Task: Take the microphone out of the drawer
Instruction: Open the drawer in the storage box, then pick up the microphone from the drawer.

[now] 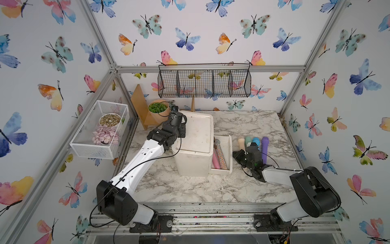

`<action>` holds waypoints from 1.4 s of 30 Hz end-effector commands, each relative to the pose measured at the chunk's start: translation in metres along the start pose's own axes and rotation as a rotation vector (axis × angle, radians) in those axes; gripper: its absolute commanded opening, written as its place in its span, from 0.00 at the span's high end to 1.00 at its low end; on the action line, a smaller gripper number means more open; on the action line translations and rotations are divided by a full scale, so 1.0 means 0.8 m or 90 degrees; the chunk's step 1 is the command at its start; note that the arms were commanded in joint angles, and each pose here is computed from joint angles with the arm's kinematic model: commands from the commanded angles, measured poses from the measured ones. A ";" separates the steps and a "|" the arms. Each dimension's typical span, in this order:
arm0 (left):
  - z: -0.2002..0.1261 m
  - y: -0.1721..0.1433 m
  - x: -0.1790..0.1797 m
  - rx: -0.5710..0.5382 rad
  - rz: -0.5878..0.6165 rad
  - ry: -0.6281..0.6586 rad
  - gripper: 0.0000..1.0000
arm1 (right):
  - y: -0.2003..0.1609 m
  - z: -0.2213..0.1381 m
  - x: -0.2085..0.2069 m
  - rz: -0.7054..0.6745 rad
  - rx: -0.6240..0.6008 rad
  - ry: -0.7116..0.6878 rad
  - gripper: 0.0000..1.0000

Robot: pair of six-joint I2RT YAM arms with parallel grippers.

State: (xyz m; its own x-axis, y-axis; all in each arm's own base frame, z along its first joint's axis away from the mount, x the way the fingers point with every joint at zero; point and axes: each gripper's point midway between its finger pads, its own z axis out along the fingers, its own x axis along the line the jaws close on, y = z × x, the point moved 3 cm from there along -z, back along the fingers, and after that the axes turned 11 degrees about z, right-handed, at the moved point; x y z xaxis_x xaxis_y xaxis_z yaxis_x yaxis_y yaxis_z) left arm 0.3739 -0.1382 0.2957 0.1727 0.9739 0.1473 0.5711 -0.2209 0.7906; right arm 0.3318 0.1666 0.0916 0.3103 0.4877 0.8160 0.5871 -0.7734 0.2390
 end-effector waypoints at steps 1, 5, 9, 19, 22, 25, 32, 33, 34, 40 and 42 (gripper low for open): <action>0.020 -0.024 -0.004 0.048 0.021 0.021 1.00 | 0.012 -0.005 -0.024 -0.011 -0.035 -0.055 0.98; 0.021 -0.024 -0.005 0.048 0.020 0.021 1.00 | 0.013 -0.007 -0.023 -0.012 -0.037 -0.053 0.98; 0.020 -0.025 -0.004 0.048 0.020 0.022 1.00 | 0.014 -0.005 -0.016 -0.025 -0.031 -0.050 0.96; 0.020 -0.024 -0.004 0.046 0.024 0.021 1.00 | 0.020 -0.013 0.022 -0.122 -0.013 -0.035 0.69; 0.021 -0.024 -0.005 0.047 0.024 0.020 1.00 | 0.023 -0.019 0.037 -0.168 -0.007 -0.036 0.64; 0.021 -0.025 -0.005 0.047 0.024 0.019 1.00 | 0.022 -0.025 0.056 -0.211 0.014 -0.021 0.60; 0.019 -0.027 -0.005 0.048 0.021 0.019 1.00 | 0.004 -0.024 0.108 -0.324 0.136 0.025 0.55; 0.019 -0.027 -0.004 0.047 0.022 0.021 1.00 | 0.001 -0.024 0.114 -0.337 0.155 0.027 0.55; 0.019 -0.027 -0.003 0.048 0.023 0.022 1.00 | -0.002 -0.023 0.120 -0.348 0.175 0.031 0.54; 0.018 -0.029 -0.003 0.050 0.025 0.024 1.00 | -0.016 -0.017 0.138 -0.388 0.266 0.033 0.52; 0.019 -0.030 -0.003 0.051 0.026 0.022 1.00 | -0.017 -0.013 0.138 -0.396 0.283 0.020 0.51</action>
State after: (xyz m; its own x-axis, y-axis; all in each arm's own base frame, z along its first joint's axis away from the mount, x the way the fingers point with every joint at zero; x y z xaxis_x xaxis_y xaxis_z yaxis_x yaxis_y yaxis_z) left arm 0.3740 -0.1386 0.2955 0.1737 0.9737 0.1477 0.5711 -0.2218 0.7903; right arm 0.3649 0.2222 0.1964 -0.1663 0.7544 0.6350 0.8354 -0.2343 0.4972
